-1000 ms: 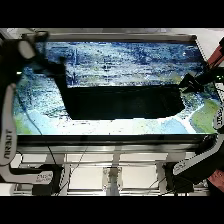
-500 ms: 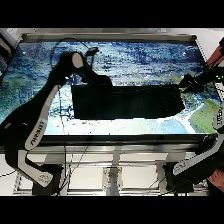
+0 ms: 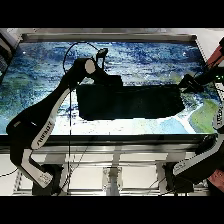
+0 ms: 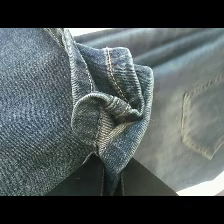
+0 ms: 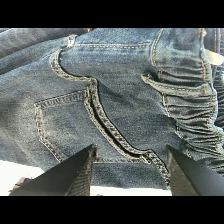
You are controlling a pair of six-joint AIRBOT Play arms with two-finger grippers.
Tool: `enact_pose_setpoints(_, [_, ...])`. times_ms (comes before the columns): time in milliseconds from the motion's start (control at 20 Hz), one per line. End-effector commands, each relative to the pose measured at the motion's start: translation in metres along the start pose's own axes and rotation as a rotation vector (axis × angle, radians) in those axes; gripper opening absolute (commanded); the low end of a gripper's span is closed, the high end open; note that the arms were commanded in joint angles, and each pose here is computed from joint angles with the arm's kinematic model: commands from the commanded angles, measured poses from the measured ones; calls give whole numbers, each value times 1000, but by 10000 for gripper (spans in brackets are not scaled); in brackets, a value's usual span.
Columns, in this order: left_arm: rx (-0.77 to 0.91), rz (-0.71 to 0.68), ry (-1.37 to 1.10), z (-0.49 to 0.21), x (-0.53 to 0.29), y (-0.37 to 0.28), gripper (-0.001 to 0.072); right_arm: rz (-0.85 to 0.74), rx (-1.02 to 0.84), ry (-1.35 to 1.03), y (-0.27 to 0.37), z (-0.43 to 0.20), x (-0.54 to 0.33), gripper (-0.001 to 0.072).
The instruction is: Fold the clothes and pants, and hang the long-sleeved shirts on hangers.
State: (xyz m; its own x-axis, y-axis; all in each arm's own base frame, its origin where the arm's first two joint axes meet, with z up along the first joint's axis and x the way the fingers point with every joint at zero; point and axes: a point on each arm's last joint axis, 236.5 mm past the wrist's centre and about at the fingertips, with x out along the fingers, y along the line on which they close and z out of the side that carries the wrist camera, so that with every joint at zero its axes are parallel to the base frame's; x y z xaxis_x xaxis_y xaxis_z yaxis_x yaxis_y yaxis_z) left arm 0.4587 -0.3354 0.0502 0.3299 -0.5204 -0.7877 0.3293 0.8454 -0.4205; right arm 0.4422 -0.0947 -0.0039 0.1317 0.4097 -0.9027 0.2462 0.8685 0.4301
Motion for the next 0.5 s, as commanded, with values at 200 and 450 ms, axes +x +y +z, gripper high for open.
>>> enact_pose_setpoints(200, [3, -28, 8, -11, 15, -26, 158, 0, -1, 0, 0, 0, 0, 504])
enact_pose_setpoints(450, [30, -27, 120, -50, 53, -40, 176, 0, -1, 1, 0, 0, 0, 504])
